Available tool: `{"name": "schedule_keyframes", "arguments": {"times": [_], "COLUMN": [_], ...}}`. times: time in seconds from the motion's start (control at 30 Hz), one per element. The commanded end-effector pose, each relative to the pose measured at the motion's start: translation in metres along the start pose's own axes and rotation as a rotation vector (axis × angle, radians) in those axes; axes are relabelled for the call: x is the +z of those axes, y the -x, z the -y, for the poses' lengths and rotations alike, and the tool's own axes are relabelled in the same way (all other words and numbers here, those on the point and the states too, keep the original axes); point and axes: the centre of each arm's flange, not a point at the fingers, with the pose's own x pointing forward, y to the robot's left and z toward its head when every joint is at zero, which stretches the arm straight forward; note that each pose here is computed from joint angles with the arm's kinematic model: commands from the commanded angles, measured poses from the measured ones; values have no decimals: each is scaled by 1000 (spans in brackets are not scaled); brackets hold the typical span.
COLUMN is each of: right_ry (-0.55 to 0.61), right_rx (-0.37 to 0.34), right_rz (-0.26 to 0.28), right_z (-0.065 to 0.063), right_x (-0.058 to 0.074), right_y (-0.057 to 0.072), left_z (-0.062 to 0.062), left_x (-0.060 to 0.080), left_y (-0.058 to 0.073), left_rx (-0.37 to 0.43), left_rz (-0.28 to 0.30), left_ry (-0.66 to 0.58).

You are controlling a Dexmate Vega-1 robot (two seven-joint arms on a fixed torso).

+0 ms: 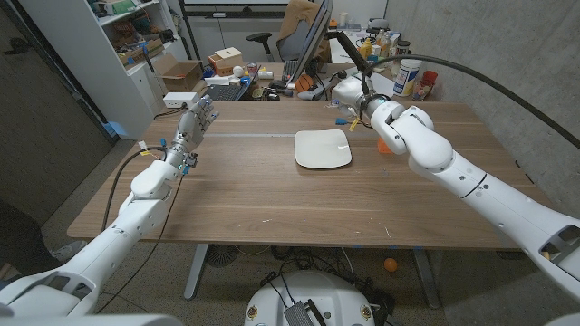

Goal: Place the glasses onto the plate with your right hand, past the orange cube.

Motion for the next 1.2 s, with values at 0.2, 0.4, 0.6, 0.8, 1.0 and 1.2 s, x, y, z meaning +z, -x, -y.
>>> {"name": "schedule_keyframes", "arguments": {"times": [0.2, 0.4, 0.6, 0.8, 1.0, 1.2], "right_ry": [36, 48, 16, -2, -14, -16], "right_rx": [-70, -86, -69, -45, -18, 10], "right_rz": [102, 133, 151, 156, 155, 161], "right_z": [22, 27, 24, 13, 2, -11], "right_x": [24, 33, 38, 44, 47, 50], "right_y": [-23, -28, -38, -51, -61, -68], "left_z": [-3, -3, -1, 0, -1, -2], "left_x": [-2, -2, -2, -1, -1, -4], "left_y": [4, 7, 9, 10, 12, 13], "left_rx": [13, 13, 9, -1, -2, -5], "left_rz": [3, 3, 3, 5, 4, -4], "left_ry": [7, 8, 10, 8, 7, 9]}}
